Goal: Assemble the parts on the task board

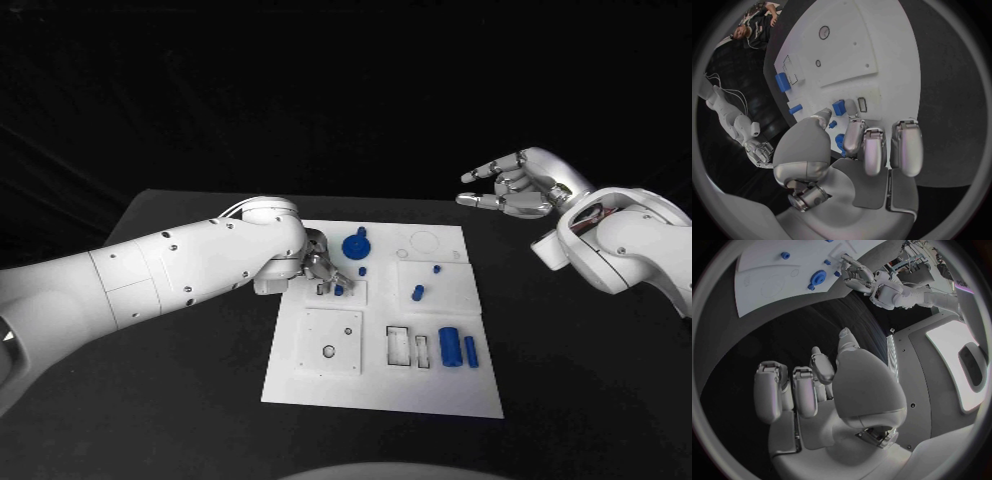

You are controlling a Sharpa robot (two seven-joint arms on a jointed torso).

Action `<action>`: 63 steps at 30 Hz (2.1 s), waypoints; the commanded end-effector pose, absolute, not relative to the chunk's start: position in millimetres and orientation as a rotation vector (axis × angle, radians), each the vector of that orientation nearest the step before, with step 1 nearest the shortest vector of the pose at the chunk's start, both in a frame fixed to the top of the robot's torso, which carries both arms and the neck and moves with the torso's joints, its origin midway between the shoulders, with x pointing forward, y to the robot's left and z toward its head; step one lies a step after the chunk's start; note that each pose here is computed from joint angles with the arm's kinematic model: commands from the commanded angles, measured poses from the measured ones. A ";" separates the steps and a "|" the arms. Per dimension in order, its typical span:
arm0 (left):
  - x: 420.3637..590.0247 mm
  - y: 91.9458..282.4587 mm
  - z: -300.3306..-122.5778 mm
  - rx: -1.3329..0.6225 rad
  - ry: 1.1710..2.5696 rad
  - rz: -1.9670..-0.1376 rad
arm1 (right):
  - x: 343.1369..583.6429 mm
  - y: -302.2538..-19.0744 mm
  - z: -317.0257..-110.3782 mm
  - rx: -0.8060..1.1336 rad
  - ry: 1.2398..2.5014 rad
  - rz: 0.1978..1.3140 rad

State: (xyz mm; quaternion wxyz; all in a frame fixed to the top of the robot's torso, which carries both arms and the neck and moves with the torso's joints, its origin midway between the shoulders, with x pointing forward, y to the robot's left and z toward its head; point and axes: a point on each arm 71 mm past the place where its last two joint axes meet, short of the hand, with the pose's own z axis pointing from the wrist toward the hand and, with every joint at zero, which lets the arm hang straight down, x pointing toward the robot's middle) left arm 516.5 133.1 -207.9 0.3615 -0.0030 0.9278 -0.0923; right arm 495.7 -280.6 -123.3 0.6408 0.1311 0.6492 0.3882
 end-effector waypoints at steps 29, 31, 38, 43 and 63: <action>587.5 175.7 -147.3 -0.176 2.322 -0.193 | 500.4 -276.6 -129.3 0.291 1.501 0.892; 588.2 174.2 -152.0 -0.172 2.329 -0.188 | 500.5 -276.3 -129.5 0.291 1.502 0.893; 587.4 167.6 -167.4 -0.156 2.360 -0.183 | 500.8 -275.2 -130.1 0.289 1.503 0.896; 585.8 164.6 -172.3 -0.140 2.382 -0.177 | 500.9 -274.9 -130.3 0.290 1.504 0.897; 583.1 163.6 -178.4 -0.113 2.429 -0.144 | 501.1 -274.5 -130.7 0.290 1.506 0.898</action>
